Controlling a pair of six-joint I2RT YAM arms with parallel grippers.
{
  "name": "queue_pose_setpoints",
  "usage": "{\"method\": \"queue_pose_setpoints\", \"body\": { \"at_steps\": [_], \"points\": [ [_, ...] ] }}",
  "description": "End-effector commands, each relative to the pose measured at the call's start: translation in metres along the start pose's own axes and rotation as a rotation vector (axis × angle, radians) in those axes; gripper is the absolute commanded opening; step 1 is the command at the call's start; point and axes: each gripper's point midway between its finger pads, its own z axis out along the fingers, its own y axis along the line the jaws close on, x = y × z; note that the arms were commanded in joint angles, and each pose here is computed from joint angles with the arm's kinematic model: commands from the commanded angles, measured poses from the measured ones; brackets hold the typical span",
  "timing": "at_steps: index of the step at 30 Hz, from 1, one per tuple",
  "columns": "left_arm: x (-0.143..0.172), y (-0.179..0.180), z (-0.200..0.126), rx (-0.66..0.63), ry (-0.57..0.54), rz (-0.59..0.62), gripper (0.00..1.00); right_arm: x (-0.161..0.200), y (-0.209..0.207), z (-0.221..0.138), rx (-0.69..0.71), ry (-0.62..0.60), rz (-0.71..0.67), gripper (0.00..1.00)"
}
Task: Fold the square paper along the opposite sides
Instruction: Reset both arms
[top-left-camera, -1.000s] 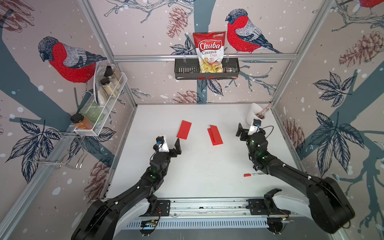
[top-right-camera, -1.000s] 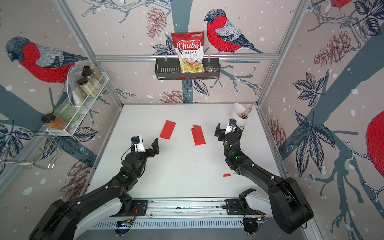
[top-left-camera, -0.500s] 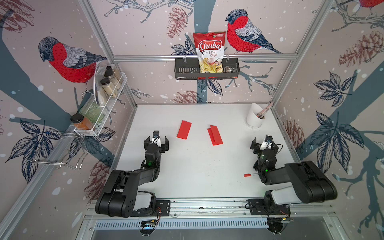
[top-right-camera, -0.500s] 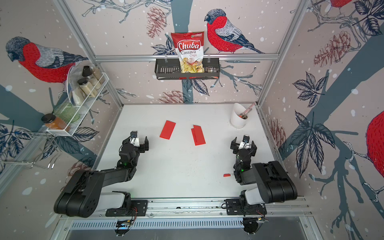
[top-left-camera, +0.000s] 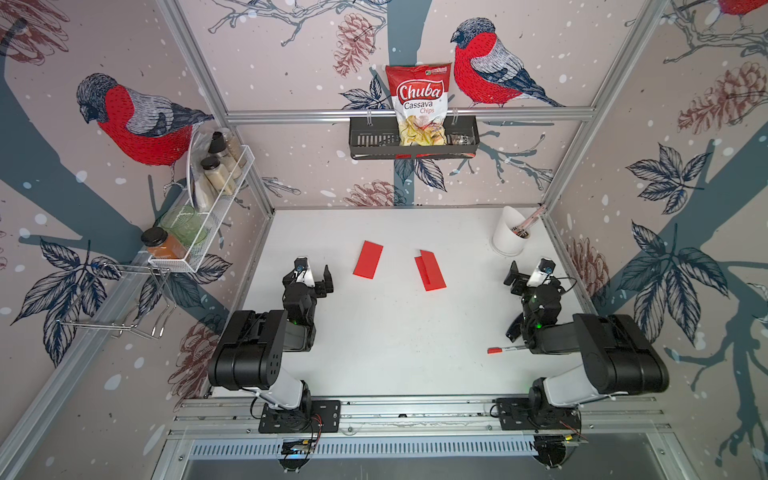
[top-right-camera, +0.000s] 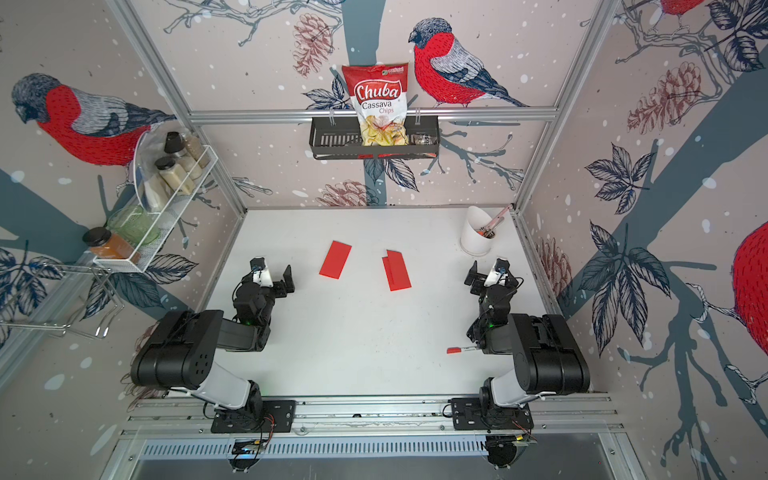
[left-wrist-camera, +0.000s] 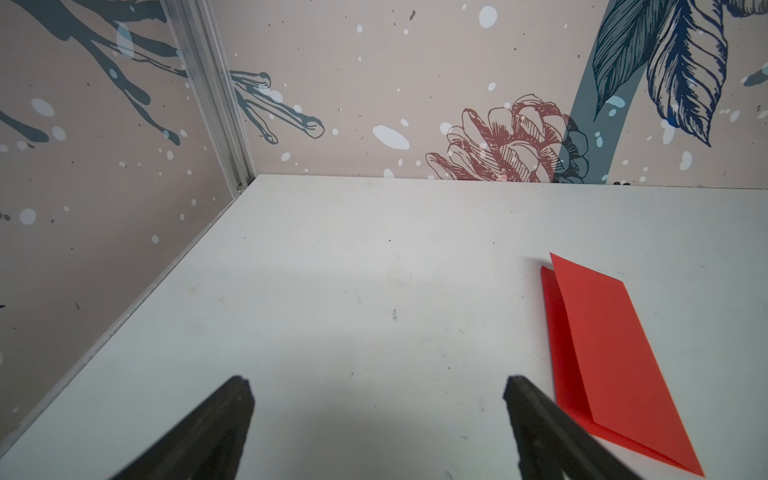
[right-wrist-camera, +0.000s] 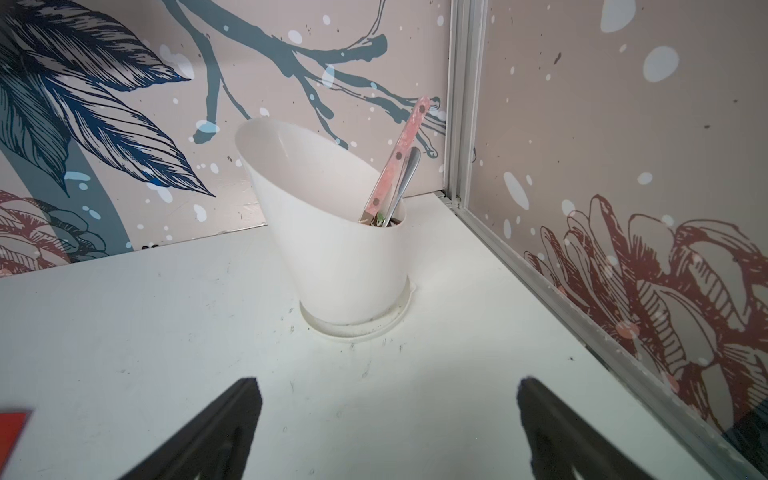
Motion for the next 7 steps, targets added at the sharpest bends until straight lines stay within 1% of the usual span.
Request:
{"method": "queue_pose_setpoints", "body": {
  "at_steps": [1, 7],
  "points": [
    [-0.0082, 0.0002, 0.0, 0.004, -0.034, -0.016, 0.98, 0.0055, 0.0081, 0.0052, -0.043, 0.028, 0.001, 1.0],
    [-0.0114, 0.0003, -0.0051, 0.005, -0.058, -0.015, 0.98, 0.0036, 0.0054, 0.0015, -0.049, 0.024, 0.013, 1.0]
  ]
}}
